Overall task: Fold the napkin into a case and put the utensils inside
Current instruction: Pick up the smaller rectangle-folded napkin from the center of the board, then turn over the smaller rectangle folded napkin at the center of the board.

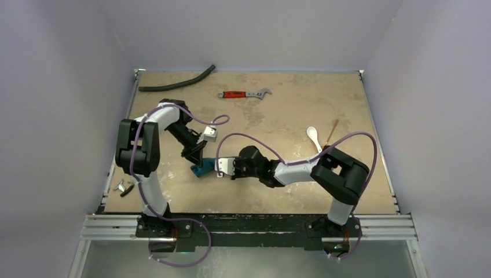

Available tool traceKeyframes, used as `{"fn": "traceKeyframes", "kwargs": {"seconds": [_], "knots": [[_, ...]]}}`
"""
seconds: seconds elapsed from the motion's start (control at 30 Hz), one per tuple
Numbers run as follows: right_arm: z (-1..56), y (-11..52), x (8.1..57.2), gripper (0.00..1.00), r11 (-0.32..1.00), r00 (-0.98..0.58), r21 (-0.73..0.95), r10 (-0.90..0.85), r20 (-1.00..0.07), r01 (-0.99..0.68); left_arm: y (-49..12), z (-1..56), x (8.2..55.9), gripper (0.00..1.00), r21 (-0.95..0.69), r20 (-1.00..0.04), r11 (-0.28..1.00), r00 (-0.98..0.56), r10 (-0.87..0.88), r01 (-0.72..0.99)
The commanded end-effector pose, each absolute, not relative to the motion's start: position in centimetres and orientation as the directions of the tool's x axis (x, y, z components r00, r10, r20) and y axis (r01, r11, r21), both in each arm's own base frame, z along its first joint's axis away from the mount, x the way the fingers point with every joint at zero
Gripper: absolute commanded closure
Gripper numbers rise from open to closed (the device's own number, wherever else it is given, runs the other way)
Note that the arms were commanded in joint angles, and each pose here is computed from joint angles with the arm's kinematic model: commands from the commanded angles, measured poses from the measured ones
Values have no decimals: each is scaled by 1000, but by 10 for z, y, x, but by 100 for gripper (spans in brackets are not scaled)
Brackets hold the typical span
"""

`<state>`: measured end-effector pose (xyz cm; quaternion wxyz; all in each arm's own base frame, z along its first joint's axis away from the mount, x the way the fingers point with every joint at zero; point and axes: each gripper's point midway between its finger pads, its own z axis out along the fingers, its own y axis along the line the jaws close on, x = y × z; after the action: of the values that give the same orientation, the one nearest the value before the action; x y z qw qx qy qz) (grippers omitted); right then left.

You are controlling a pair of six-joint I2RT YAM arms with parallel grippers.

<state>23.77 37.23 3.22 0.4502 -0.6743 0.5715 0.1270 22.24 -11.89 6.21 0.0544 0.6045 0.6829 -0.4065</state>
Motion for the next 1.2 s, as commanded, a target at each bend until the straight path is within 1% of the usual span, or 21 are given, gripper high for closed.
{"fn": "traceKeyframes", "kwargs": {"seconds": [0.0,0.1,0.23,0.37,0.5,0.57,0.67,0.83,0.9,1.07,1.17], "knots": [[44,382,244,100,38,335,-468,-649,-683,-883,-127,90,235,100,-427,-625,-56,-249,740,903],[58,382,240,100,45,317,-444,-635,-704,-895,-128,99,237,100,-408,-634,-41,-250,732,912],[84,377,213,100,-19,278,-340,-621,-733,-940,-131,112,229,100,-387,-647,-31,-248,721,921],[100,358,178,100,-113,174,-132,-674,-718,-985,-139,117,200,100,-390,-625,-66,-212,751,919],[113,342,138,100,-174,49,101,-692,-720,-980,-151,115,158,100,-448,-600,-120,-199,775,886],[105,333,123,100,-203,-5,215,-716,-698,-955,-152,105,140,100,-503,-572,-130,-217,791,854],[81,320,124,100,-217,-48,325,-762,-646,-921,-145,92,136,100,-546,-527,-127,-222,820,828],[41,317,121,95,-232,-59,416,-814,-578,-879,-133,71,150,100,-571,-493,-140,-202,846,809],[31,318,126,94,-241,-56,428,-816,-575,-871,-132,62,158,100,-593,-485,-137,-216,847,794],[23,323,153,81,-235,-58,394,-795,-604,-889,-127,43,180,100,-612,-479,-142,-221,850,778],[16,321,168,74,-218,-58,377,-798,-600,-900,-122,33,192,100,-616,-464,-136,-218,858,776]]}}
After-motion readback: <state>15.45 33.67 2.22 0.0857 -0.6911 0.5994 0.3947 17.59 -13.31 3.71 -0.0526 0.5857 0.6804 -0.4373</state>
